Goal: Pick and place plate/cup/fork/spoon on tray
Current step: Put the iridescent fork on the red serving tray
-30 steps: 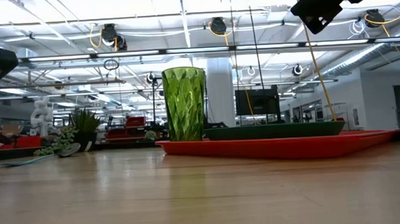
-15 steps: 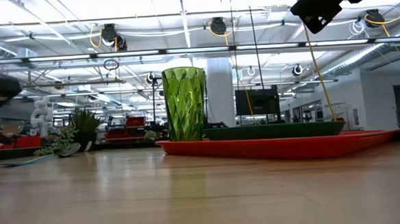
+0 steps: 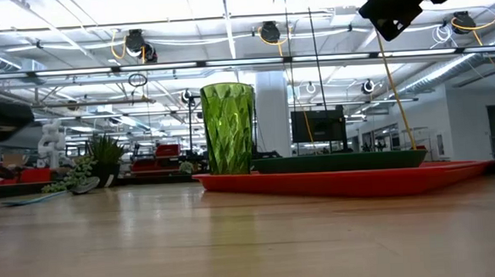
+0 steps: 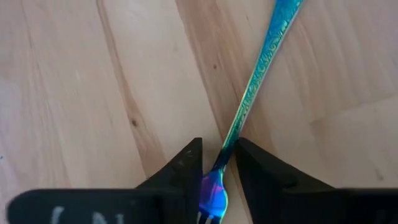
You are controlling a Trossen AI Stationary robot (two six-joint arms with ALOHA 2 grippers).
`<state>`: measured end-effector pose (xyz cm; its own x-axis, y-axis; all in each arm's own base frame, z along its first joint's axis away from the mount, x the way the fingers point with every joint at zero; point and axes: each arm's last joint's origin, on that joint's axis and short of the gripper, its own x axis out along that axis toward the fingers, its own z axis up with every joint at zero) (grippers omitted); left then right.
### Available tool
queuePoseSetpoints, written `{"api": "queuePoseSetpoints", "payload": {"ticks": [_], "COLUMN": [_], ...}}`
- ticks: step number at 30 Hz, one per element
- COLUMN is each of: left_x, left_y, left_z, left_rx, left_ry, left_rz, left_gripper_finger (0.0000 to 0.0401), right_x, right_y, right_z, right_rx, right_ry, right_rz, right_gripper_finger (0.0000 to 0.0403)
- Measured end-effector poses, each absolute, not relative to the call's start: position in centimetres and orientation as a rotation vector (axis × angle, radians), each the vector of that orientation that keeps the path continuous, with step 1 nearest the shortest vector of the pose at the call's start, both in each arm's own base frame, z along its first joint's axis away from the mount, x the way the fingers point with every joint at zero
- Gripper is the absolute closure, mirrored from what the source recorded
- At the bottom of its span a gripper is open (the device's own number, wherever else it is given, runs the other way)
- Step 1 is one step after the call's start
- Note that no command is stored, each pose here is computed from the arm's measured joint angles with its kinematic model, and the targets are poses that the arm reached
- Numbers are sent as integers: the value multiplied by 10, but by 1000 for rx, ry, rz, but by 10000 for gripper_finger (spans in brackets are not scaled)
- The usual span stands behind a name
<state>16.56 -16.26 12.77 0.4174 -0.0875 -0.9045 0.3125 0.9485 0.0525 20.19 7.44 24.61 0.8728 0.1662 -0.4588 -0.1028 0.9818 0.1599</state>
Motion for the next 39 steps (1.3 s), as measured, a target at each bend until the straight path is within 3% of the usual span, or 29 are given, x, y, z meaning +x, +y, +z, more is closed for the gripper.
{"api": "queuePoseSetpoints", "payload": {"ticks": [11,19,25,39], "left_x": [179,191,198,198], "left_y": [-152,-141,-137,-136], "left_z": [128,129,131,130], "left_rx": [188,132,95,86], "left_ry": [1079,1052,1033,1044], "left_rz": [-177,-125,-116,-103], "left_gripper_finger": [390,370,387,379], "right_x": [207,234,267,369], "right_y": [73,79,87,124], "right_z": [253,239,238,210], "right_rx": [121,113,100,42], "right_ry": [384,319,233,401], "right_rz": [55,-81,-114,-135], "right_gripper_finger": [321,321,321,321]}}
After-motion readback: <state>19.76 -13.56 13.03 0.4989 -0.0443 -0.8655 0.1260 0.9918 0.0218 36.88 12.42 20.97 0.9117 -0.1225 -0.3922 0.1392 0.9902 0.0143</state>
